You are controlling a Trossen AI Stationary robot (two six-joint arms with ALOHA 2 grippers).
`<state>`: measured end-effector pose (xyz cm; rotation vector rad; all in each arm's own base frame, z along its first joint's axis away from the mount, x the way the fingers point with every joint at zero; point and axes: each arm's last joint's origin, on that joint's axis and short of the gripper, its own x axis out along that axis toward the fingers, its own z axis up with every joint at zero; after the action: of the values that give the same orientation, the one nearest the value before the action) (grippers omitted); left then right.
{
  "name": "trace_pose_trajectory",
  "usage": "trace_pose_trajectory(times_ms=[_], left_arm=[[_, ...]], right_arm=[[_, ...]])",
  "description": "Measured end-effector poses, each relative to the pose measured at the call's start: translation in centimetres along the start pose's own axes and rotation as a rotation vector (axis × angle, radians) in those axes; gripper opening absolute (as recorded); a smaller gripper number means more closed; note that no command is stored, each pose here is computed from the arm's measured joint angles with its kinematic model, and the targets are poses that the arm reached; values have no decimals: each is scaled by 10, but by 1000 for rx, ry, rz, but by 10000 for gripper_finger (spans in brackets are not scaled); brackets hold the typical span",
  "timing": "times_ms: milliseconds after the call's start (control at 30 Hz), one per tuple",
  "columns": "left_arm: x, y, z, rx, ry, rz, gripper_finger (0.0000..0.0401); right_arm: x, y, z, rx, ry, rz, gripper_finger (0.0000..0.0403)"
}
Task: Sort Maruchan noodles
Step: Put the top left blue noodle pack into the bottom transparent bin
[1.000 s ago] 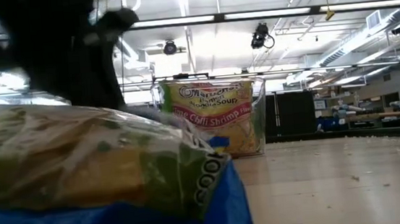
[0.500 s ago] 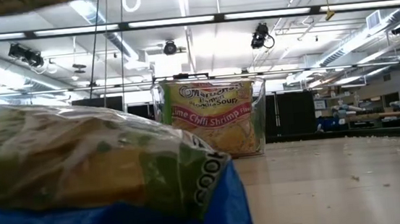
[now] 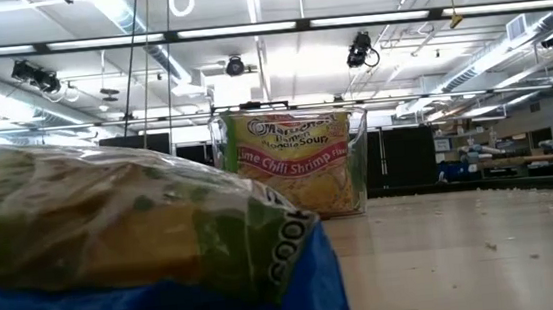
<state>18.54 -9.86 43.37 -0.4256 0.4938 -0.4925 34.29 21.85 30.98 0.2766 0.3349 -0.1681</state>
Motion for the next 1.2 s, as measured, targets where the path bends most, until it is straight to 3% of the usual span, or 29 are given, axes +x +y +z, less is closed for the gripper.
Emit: trace_pose_trajectory(times_ms=[233,467,667,867,1100,1200], left_arm=[[-24,-20,30,185,-361,-172,5],[-25,-31,50,380,-615,-224,5],[-4,-24,55,443,-646,-136,4],[16,-9,63,442,-660,-77,4],[18,2,71,442,-705,-38,4],[15,3,75,446,-746,-37,4]], right_arm=[[6,0,47,-82,-352,83,265],[7,-12,85,-92,-616,264,330],[2,-18,101,-128,-769,417,334],[-1,-14,100,-170,-786,522,326],[-8,-4,96,-212,-794,543,316],[-10,-2,94,-233,-808,489,310]])
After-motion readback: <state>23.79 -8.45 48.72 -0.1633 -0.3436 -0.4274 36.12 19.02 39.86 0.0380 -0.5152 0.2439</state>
